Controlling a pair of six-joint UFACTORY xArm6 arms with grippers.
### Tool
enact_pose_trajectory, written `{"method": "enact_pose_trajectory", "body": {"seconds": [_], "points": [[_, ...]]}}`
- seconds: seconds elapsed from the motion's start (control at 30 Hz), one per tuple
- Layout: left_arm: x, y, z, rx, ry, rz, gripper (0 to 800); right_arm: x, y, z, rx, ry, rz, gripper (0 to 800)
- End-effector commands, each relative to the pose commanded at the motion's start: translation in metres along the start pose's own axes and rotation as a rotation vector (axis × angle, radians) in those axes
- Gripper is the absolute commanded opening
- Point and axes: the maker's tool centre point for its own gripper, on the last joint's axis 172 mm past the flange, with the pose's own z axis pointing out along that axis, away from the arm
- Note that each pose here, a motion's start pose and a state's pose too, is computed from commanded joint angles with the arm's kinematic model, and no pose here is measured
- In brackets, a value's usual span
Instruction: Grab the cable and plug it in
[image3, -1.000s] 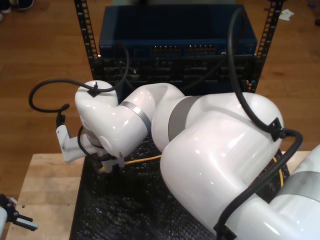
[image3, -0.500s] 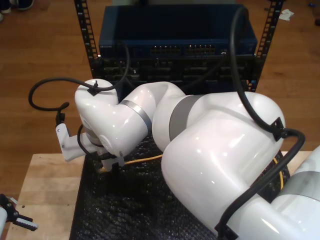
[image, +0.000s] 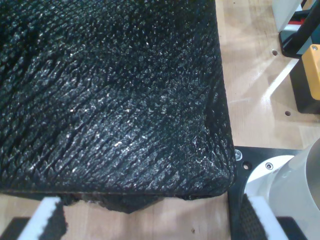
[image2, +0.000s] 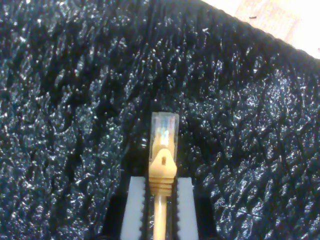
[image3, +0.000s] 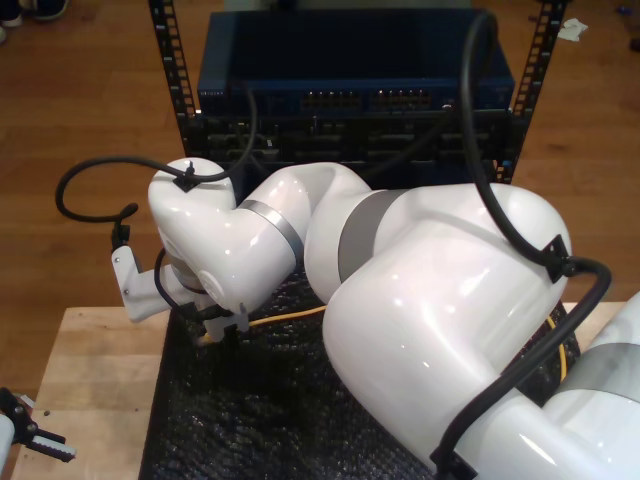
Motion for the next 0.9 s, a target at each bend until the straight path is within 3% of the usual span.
{"method": "enact_pose_trajectory", "body": {"seconds": [0.4,0.73,0.9], "points": [[0.002,0.001,0.001,-0.005,0.007,0.000,800,-0.013,0.016,-0.035,-0.047,0.020,0.046,6],[0.005,0.002,0.001,-0.009,0.015,-0.025,800,-0.058,0.015,-0.065,-0.032,0.007,0.121,6],[0.027,-0.003,0.001,0.004,0.086,-0.017,800,-0.074,0.015,-0.083,-0.051,0.016,0.149,6]]}}
